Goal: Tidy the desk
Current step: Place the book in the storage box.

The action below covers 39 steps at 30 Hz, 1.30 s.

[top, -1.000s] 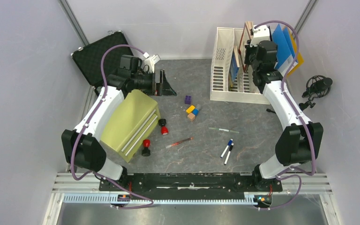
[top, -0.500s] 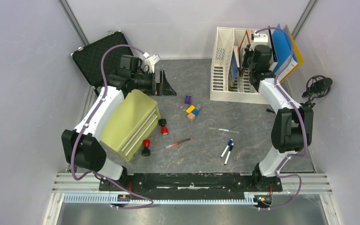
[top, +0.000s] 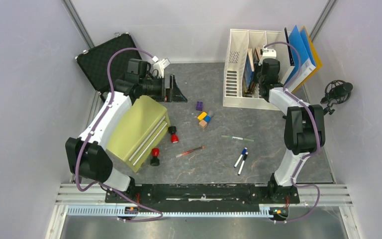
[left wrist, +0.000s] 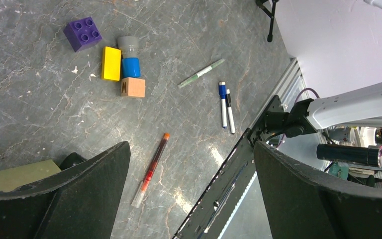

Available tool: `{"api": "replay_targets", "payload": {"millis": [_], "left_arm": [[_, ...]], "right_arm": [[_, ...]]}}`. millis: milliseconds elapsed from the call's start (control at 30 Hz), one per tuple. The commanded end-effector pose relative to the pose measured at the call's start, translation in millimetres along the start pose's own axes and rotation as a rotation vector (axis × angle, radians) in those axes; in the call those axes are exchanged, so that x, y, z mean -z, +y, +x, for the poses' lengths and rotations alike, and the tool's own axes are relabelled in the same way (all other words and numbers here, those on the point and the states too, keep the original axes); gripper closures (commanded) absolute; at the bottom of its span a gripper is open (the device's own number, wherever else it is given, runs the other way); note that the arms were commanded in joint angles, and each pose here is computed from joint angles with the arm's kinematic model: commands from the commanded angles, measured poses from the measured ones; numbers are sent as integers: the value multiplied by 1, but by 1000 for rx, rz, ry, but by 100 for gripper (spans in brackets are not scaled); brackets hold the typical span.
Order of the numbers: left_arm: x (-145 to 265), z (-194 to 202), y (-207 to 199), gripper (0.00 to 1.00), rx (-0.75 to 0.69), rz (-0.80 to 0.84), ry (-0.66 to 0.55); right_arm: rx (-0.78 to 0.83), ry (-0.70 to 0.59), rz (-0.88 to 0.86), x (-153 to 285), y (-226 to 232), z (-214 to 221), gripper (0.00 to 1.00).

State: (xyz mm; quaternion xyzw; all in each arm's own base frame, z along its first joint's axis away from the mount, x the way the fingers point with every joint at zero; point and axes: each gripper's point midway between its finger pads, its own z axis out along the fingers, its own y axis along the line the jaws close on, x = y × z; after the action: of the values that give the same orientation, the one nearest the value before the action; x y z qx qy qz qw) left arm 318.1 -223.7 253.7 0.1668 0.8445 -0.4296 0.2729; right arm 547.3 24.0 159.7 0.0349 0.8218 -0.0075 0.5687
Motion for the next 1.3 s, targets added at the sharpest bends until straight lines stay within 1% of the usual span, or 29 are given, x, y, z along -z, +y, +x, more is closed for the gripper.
{"api": "replay_targets", "payload": {"millis": [0, 67, 100, 167, 233, 267, 400, 500, 567, 633, 733, 967, 1267], "left_arm": [[3, -5, -6, 0, -53, 15, -27], [4, -5, -7, 0, -55, 16, -29], [4, -5, -7, 0, -55, 15, -29], [4, -5, -7, 0, -56, 16, -30], [5, -5, -8, 0, -57, 18, -31], [5, -4, -8, 0, -55, 18, -29], [5, -4, -9, 0, -54, 26, -27], [4, -2, -10, 0, -47, 32, -23], [5, -2, -10, 0, -49, 31, -25], [5, -2, -10, 0, -53, 31, -27], [6, -2, -11, 0, -58, 30, -30], [6, -3, -12, 0, -57, 33, -29], [7, -5, -10, 0, -60, 14, -39]], "right_arm": [[-12, -108, -3, -3, 4, -25, 100], [-12, -95, -5, -3, 5, -18, 99], [-10, -88, -5, -2, 4, -14, 95], [-4, -77, -5, 0, 5, -7, 91], [7, -76, -4, 3, 6, -4, 84], [11, -71, -6, 4, 6, -1, 78], [23, -55, -11, 6, 7, 4, 47], [31, -48, -11, 7, 7, 3, 31], [37, -40, -18, 8, 8, 1, 25], [51, -36, -20, 10, 8, -3, 22], [74, -51, -20, 15, 7, -15, 21], [141, -105, -34, 38, 3, -53, 20], [218, -171, -123, 82, 14, -94, 20]]}}
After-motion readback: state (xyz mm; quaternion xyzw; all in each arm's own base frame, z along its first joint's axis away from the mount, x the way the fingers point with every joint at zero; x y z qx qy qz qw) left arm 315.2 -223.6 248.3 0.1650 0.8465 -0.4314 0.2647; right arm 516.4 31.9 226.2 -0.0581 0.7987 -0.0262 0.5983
